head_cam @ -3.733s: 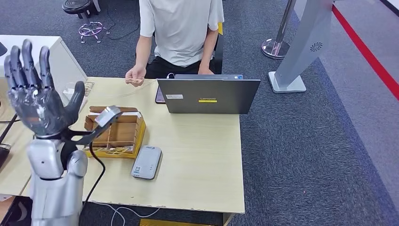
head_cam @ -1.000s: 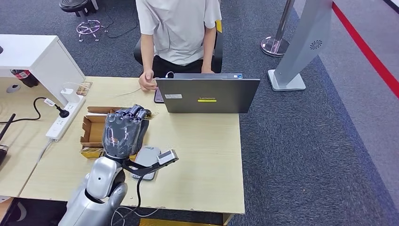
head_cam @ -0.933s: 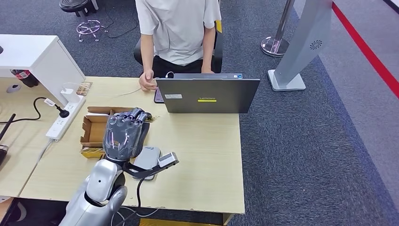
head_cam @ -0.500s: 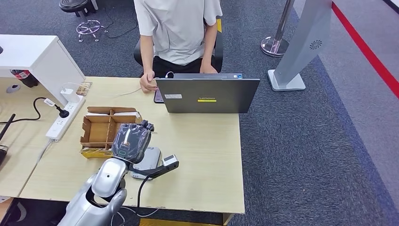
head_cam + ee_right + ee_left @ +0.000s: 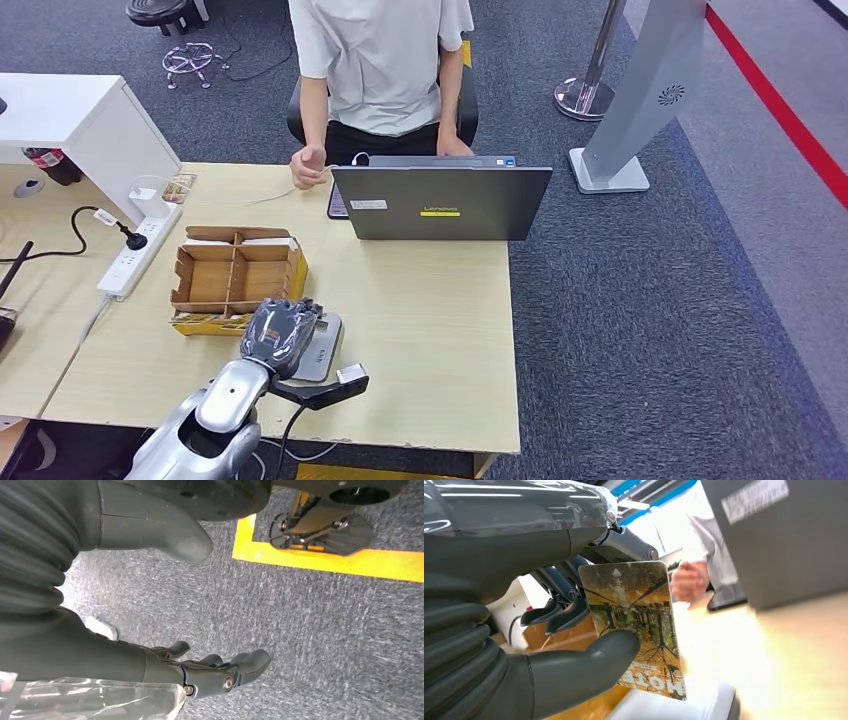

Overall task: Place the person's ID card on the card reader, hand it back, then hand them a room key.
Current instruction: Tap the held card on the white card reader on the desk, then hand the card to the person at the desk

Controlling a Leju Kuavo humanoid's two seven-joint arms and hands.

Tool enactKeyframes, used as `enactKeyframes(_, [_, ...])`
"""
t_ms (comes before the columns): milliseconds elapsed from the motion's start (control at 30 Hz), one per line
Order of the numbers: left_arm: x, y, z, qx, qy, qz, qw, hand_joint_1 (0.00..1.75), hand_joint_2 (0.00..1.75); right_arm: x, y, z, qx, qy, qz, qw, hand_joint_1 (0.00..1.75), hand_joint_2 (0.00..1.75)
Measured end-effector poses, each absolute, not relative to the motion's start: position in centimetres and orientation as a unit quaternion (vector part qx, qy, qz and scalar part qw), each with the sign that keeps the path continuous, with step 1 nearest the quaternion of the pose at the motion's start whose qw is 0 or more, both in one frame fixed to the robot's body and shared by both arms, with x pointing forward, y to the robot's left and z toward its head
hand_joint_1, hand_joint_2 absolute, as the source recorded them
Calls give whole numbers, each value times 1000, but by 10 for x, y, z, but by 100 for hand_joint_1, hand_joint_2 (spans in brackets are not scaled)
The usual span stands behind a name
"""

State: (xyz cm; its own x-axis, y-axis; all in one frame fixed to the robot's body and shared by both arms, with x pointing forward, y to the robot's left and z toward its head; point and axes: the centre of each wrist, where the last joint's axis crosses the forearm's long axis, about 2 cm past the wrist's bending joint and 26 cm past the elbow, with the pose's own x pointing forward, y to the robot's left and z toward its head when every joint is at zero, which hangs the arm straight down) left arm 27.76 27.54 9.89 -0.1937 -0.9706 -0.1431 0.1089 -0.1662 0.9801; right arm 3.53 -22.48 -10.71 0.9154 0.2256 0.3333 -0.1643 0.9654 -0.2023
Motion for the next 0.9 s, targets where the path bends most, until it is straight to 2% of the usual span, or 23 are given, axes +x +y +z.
enactKeyframes(700, [277,287,90,451,-441,-625,459,175,175,36,-225,-107,-84,-177,113,974,0,175])
enactKeyframes(900, [280,273,103,501,-538,-549,397,175,175,36,-222,-107,-90,-187,117,971,0,175])
